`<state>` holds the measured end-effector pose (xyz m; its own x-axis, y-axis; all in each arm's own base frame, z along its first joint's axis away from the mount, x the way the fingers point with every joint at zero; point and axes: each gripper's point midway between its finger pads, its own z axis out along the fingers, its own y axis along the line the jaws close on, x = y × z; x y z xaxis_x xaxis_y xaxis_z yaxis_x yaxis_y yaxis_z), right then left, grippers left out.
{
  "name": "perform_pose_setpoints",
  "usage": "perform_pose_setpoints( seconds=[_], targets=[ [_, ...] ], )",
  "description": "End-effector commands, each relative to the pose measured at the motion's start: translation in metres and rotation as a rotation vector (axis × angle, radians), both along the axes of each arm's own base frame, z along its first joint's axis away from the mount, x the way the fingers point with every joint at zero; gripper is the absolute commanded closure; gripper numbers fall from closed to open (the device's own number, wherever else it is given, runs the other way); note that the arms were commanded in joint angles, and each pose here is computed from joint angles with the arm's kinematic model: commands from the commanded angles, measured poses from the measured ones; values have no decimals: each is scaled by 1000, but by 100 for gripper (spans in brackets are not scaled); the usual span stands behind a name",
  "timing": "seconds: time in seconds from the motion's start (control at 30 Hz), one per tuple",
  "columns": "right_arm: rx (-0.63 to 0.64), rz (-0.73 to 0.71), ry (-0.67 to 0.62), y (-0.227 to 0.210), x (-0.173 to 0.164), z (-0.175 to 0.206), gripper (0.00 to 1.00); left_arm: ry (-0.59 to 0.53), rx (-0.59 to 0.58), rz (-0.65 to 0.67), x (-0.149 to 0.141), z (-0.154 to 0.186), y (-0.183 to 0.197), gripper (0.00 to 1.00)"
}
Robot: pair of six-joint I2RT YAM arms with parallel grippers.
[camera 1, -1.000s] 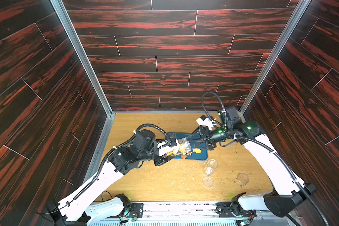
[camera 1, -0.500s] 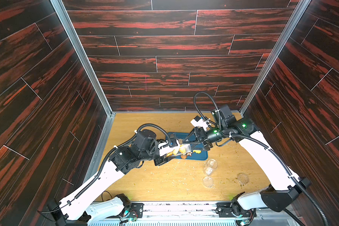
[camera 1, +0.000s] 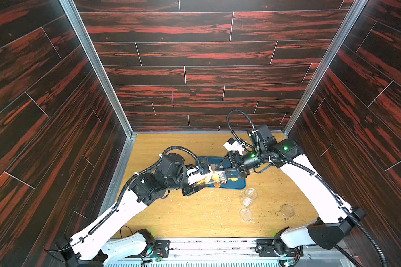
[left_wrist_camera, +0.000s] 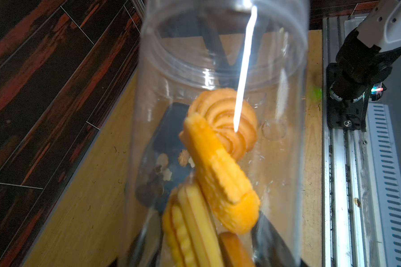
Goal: Pour the cookies out of the jar
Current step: Unscrew the lid from the jar.
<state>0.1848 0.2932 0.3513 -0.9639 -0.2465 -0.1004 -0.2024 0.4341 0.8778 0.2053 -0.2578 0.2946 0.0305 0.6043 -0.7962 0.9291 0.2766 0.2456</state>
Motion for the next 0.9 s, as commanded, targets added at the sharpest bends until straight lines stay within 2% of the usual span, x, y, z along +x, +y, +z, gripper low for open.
perform_pose_setpoints(
  seconds=[0.0,0.1,0.2,0.47,0.57,0.87],
  targets=[
    [9,22,43,3,-5,-6,15,-40,-21,-18,-6,13,4,59],
    [14,19,45,3,-6,-7,16,-38,-29,-16,-7,14,4,59],
    [26,20,47,3,-7,-7,21,-35,-35,-14,-8,15,5,59],
    [47,34,-1,2,-9,-1,24,-30,-50,-12,-12,18,7,59],
    [60,58,-56,0,-11,1,26,-23,-59,-16,-15,19,7,59],
    [154,98,-330,-6,-14,12,31,19,-100,-40,-24,25,4,59]
  ],
)
